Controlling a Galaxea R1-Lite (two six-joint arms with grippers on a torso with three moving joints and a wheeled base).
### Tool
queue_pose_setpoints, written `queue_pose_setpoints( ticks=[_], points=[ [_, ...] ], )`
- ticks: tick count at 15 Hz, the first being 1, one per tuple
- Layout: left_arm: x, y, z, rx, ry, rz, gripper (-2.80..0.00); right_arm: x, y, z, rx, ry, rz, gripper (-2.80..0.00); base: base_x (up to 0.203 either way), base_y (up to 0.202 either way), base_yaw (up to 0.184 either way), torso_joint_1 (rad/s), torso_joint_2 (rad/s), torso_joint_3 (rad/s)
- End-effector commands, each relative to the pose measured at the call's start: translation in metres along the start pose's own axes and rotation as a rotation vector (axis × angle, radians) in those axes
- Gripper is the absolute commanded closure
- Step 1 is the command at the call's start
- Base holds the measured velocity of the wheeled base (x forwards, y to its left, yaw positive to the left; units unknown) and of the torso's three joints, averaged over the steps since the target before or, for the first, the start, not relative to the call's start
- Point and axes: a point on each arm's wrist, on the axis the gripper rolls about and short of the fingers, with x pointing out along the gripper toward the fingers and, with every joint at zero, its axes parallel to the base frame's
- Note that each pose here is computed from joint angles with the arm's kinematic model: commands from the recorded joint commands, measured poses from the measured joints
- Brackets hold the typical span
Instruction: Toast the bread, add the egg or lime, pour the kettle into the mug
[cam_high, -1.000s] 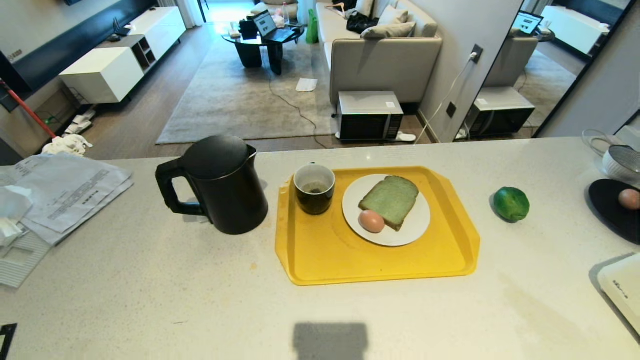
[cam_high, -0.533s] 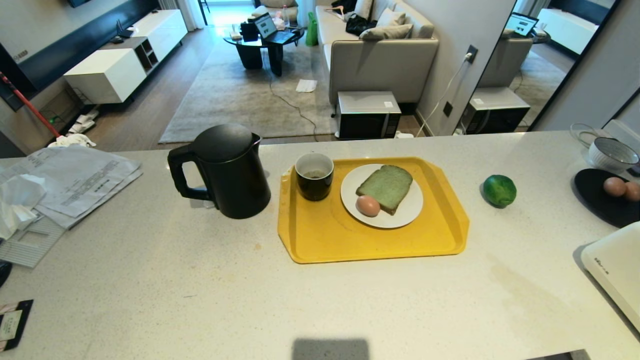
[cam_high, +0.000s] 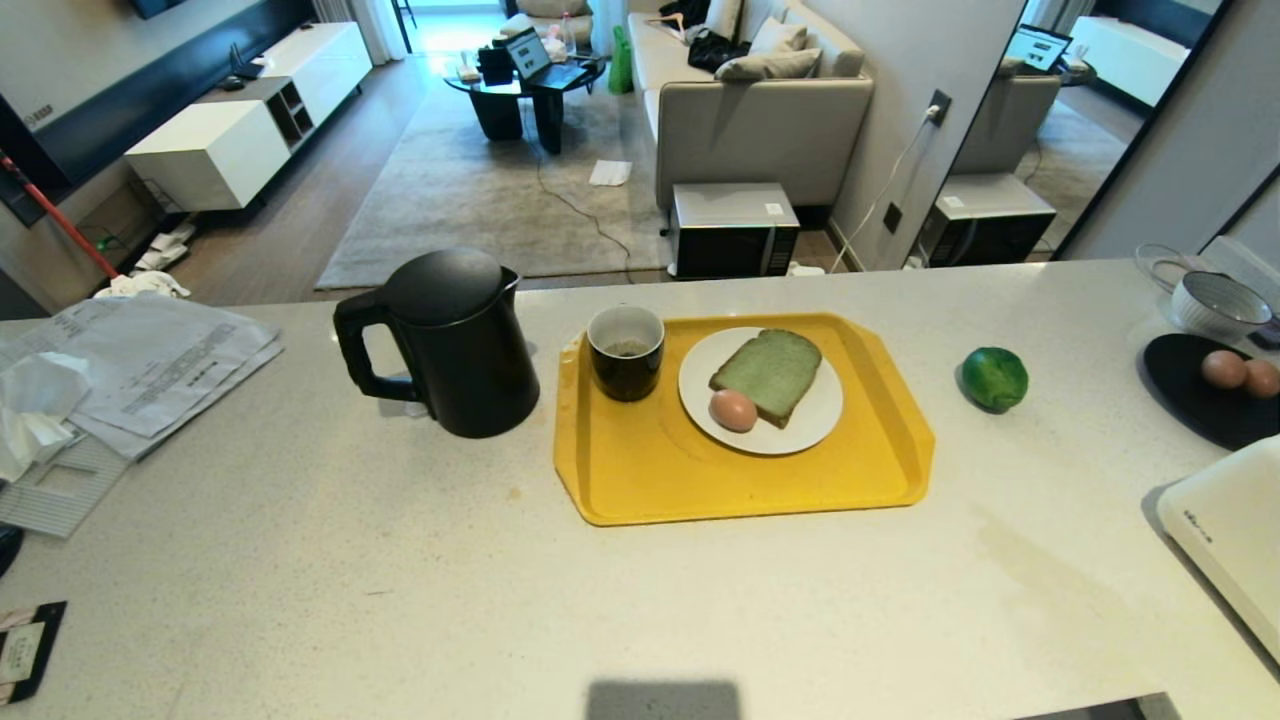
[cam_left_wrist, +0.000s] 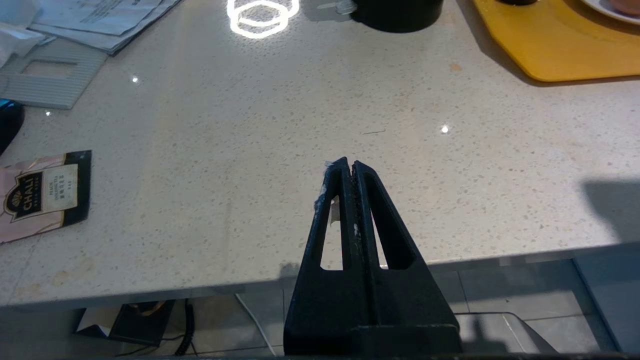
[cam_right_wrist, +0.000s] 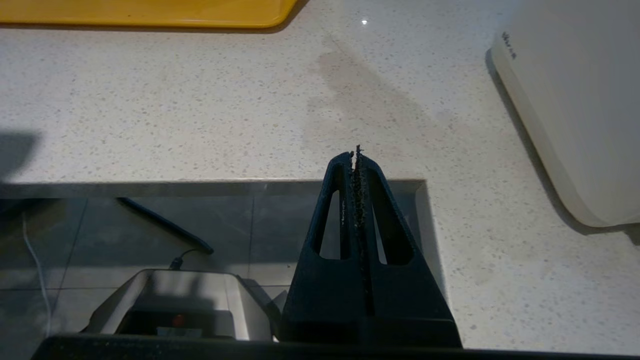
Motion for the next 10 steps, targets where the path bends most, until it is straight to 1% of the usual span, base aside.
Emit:
queue_pose_setpoints(
  ticks=[1,4,6,10],
  points=[
    [0.0001,0.0000,0.0000,0.000,0.002,0.001,0.00,0.0000,0.0000,0.0002,0.000,-0.001,0.000,0.00,0.002,0.094,0.004,0.006,0.00,-0.002],
    [0.0001,0.0000,0.0000,0.000,0.002,0.002,0.00,0.0000,0.0000,0.0002,0.000,-0.001,0.000,0.00,0.000,0.177,0.004,0.000,0.00,0.002],
    [0.0001,0.0000,0.0000,0.000,0.002,0.001,0.00,0.0000,0.0000,0.0000,0.000,0.000,0.000,0.00,0.000,0.116,0.001,0.003,0.01,-0.002],
    [0.0001,0.0000,0.0000,0.001,0.002,0.001,0.00,0.0000,0.0000,0.0001,0.000,0.000,0.000,0.00,0.000,0.000,0.000,0.000,0.00,0.000]
  ],
)
